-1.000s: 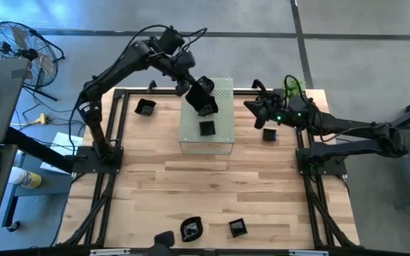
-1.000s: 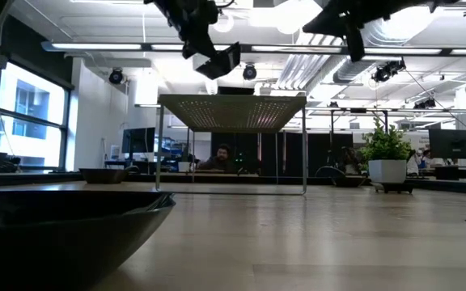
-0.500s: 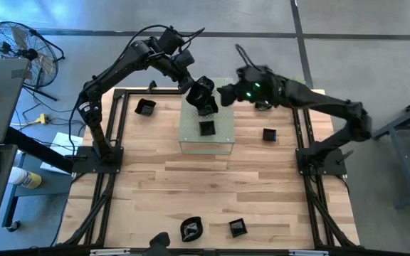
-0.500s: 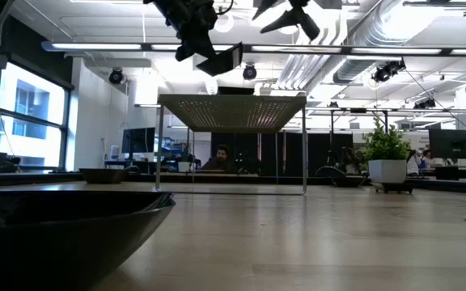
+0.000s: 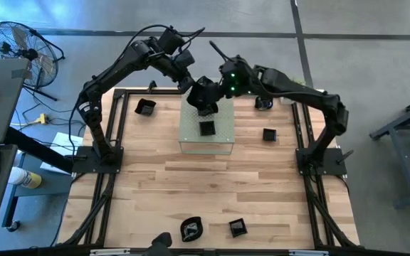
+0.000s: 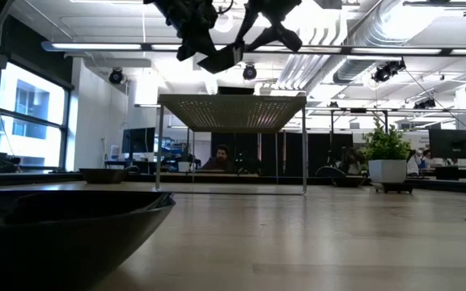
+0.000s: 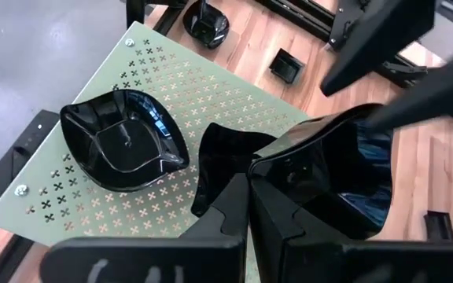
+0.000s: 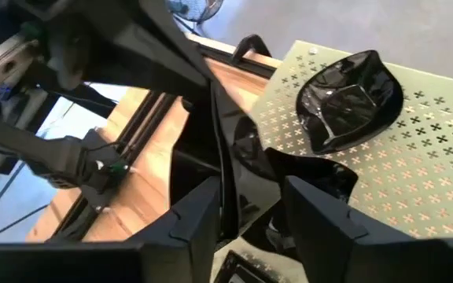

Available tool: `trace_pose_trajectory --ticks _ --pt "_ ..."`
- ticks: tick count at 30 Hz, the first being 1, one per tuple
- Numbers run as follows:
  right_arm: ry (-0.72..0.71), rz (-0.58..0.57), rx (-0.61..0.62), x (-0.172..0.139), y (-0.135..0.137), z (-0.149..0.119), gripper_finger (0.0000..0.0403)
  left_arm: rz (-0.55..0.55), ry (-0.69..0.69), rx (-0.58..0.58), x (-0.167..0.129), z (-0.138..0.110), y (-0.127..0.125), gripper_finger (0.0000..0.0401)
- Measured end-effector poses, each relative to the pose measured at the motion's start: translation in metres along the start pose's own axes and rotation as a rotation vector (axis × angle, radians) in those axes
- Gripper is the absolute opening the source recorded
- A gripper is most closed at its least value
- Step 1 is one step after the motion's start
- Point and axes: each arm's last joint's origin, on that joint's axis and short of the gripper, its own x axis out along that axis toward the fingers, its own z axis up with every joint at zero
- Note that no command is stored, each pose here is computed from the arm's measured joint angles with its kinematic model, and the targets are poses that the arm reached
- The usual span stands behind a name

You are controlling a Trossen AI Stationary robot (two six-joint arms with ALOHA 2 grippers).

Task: Pick & Place Mini shaped plates
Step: Stack the bottom black distorted plate on top of the black distorted plate on the shelf

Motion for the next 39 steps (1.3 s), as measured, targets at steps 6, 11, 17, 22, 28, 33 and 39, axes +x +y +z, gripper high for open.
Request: trace_pose_trajectory --ticks 6,11,17,22,28,33,39 --pt "0.003 -0.008 0.005 0.001 -0.002 0.001 0.0087 0.001 0.003 0.038 0.005 0.001 0.003 0.0" --pt "0.02 -0.01 0.024 0.004 -0.003 -0.002 0.0045 -0.017 0.027 0.061 0.016 0.001 0.007 0.0" --pt "0.052 -0.041 0.061 0.012 -0.01 -0.009 0.0022 -0.017 0.02 0.092 0.021 0.002 0.009 0.0" --pt "0.066 -0.056 0.084 0.016 -0.013 -0.013 0.0027 -0.02 0.02 0.132 0.026 0.003 0.011 0.0" --pt "0.071 -0.065 0.105 0.016 -0.014 -0.014 0.0028 -0.043 0.039 0.137 0.045 0.004 0.019 0.0" --pt "0.081 -0.07 0.129 0.016 -0.014 -0.015 0.0031 -0.05 0.061 0.146 0.054 0.002 0.023 0.0" --pt "0.084 -0.07 0.134 0.014 -0.014 -0.015 0.0066 -0.02 0.063 0.182 0.055 0.003 0.024 0.0"
